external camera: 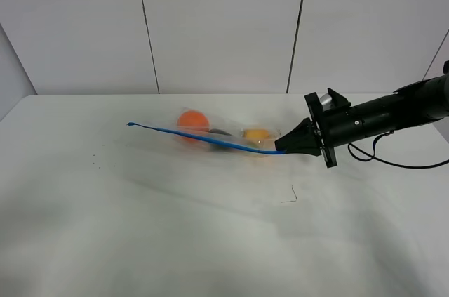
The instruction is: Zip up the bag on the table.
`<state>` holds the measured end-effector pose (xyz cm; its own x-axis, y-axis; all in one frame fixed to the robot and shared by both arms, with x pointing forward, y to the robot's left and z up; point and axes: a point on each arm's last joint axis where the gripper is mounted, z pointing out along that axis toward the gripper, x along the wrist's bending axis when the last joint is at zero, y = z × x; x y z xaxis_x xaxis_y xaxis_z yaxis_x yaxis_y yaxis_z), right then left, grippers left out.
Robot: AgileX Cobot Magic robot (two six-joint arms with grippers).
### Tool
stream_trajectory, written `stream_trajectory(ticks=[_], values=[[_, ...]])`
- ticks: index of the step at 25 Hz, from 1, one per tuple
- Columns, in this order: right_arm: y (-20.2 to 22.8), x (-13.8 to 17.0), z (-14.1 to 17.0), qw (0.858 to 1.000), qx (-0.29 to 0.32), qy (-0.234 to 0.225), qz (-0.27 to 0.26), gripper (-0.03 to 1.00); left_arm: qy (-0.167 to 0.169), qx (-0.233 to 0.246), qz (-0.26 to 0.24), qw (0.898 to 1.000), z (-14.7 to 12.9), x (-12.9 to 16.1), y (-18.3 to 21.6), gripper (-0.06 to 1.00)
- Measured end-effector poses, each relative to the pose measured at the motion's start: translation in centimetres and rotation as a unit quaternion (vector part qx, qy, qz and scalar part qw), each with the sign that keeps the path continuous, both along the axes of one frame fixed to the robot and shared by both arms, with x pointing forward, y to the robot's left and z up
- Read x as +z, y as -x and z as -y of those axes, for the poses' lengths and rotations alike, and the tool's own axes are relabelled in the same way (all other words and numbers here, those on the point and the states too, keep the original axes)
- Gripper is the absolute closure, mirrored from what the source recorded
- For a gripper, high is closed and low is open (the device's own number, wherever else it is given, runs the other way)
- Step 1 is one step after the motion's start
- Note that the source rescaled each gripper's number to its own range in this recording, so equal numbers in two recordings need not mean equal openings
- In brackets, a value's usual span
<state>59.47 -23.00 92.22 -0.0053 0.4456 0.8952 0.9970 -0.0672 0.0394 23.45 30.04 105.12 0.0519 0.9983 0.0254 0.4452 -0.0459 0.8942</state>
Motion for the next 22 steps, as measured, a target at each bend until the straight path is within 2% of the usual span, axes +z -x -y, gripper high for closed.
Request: stream_trajectory(ticks=[3,5,7,10,12,14,17,19,22], values=[[0.0,-0.1,0.0,1.000,0.003,0.003,0.000,0.96,0.002,-0.001,0.000,1.000,0.0,0.0,0.0,-0.04],[0.1,-0.1,0.0,1.000,0.003,0.007,-0.003,0.90,0.008,-0.005,0.000,1.000,0.1,0.0,0.0,-0.04],[0.2,-0.2,0.1,1.000,0.008,0.013,-0.005,0.73,0.009,-0.006,0.000,1.000,0.2,0.0,0.0,-0.04],[0.4,-0.3,0.2,0.999,0.020,0.027,-0.008,0.30,0.010,-0.006,0.000,1.000,0.2,0.0,0.0,-0.04],[0.2,0.1,0.4,0.998,0.032,0.050,-0.012,0.16,0.010,-0.006,0.000,1.000,0.2,0.0,0.0,-0.04],[-0.3,1.3,0.9,0.994,0.052,0.095,-0.006,0.10,0.010,-0.006,0.000,1.000,0.2,0.0,0.0,-0.04],[-1.7,4.7,2.2,0.978,0.061,0.197,0.018,0.08,0.010,-0.006,0.000,1.000,0.2,0.0,0.0,-0.04],[-2.3,7.1,3.3,0.961,0.044,0.272,0.030,0.07,0.010,-0.006,0.000,1.000,0.2,0.0,0.0,-0.04],[-3.0,10.2,5.2,0.921,0.017,0.385,0.059,0.07,0.010,-0.006,0.000,1.000,0.2,0.0,0.0,-0.04]])
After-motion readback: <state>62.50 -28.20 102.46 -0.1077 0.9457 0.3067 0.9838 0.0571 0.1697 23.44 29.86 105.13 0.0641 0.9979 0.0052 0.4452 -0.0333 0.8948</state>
